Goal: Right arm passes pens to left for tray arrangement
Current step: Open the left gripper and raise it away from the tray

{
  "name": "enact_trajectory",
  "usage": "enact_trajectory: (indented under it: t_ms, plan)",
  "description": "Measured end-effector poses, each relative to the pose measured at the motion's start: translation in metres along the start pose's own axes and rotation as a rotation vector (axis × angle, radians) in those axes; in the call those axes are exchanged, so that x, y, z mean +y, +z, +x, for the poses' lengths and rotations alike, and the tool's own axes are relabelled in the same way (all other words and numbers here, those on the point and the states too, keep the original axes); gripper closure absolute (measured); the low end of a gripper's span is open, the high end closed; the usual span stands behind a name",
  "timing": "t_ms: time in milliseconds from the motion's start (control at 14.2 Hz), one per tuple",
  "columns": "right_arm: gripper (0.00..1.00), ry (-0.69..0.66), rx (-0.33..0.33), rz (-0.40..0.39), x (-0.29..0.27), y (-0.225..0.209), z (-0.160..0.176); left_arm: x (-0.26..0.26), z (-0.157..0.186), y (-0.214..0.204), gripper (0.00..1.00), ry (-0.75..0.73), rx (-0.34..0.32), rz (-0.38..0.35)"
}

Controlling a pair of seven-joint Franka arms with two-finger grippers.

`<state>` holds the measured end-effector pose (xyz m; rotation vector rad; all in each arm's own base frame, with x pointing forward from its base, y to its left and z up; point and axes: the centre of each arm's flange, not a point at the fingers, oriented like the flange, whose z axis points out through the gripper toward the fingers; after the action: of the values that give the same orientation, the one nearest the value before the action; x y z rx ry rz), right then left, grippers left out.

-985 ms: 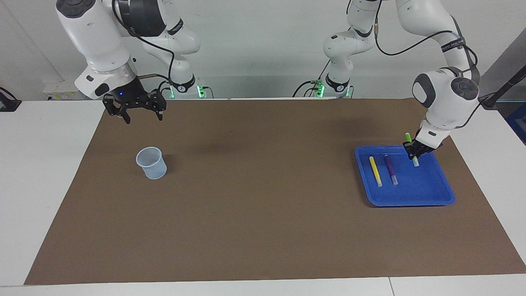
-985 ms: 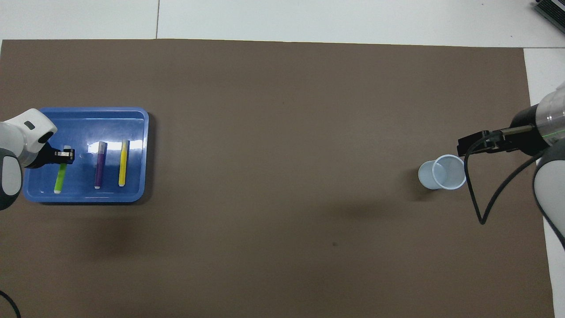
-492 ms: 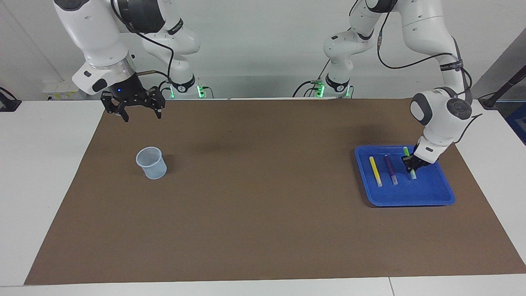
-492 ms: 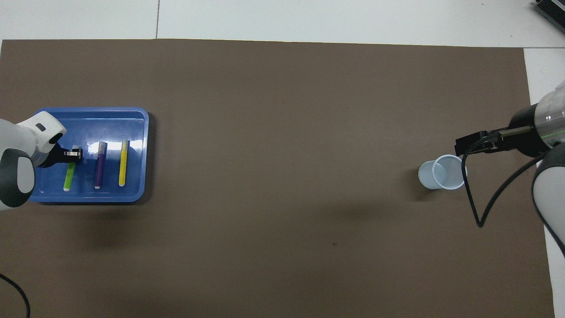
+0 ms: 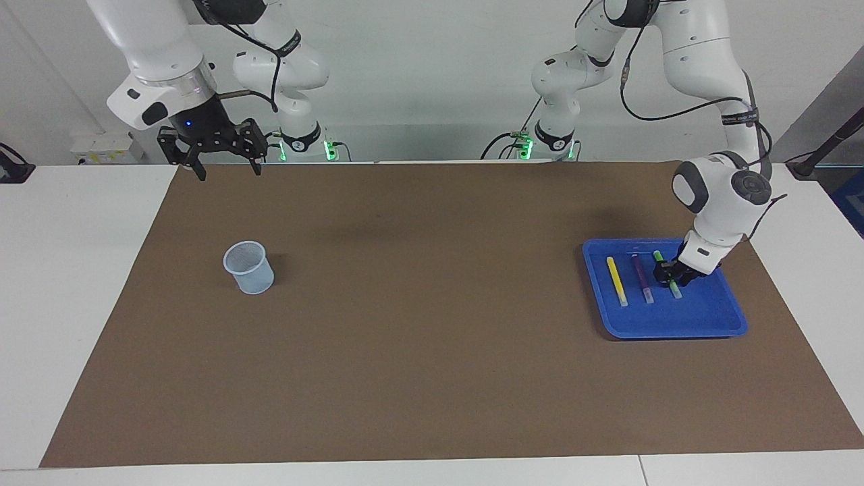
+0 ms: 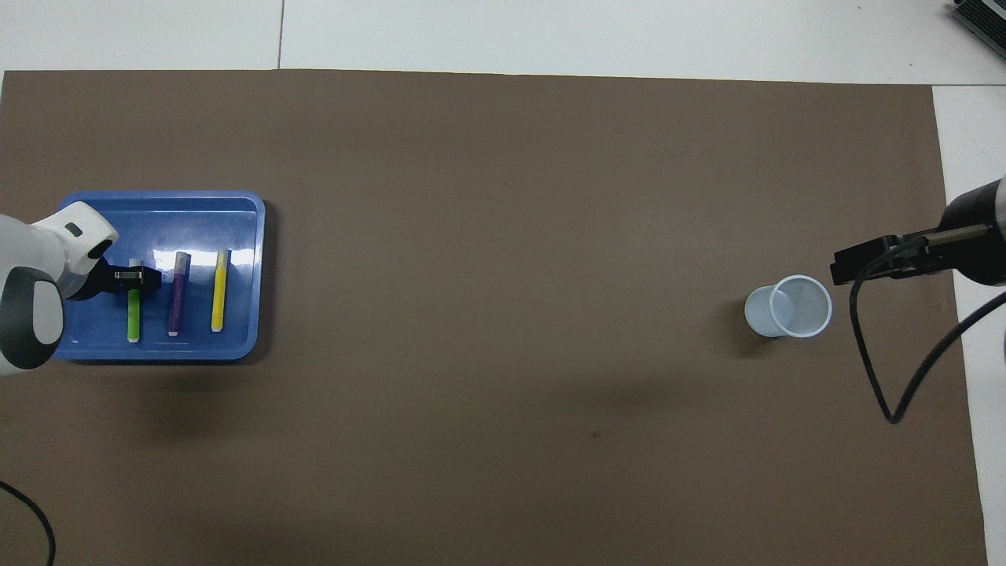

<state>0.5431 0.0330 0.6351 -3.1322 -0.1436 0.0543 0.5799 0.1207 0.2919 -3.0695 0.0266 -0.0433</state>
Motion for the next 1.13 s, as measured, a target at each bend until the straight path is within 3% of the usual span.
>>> enact_trajectory:
  t_ms: [211, 703, 914, 1125]
  plan:
    - [0.0, 0.005, -0.023, 0.001, 0.003, 0.012, 0.004, 0.0, 0.001, -0.001, 0.0, 0.002, -0.002, -0.001]
    - [0.0, 0.036, -0.004, 0.002, 0.019, 0.011, 0.007, -0.005, 0.028, -0.061, 0.0, 0.0, -0.081, 0.002]
    - [0.0, 0.105, 0.007, 0.003, 0.058, 0.01, 0.004, -0.003, 0.036, -0.098, 0.0, 0.003, -0.083, 0.01]
    - [0.0, 0.102, 0.006, 0.003, 0.056, 0.01, 0.004, 0.006, 0.035, -0.139, 0.0, 0.013, -0.076, 0.021]
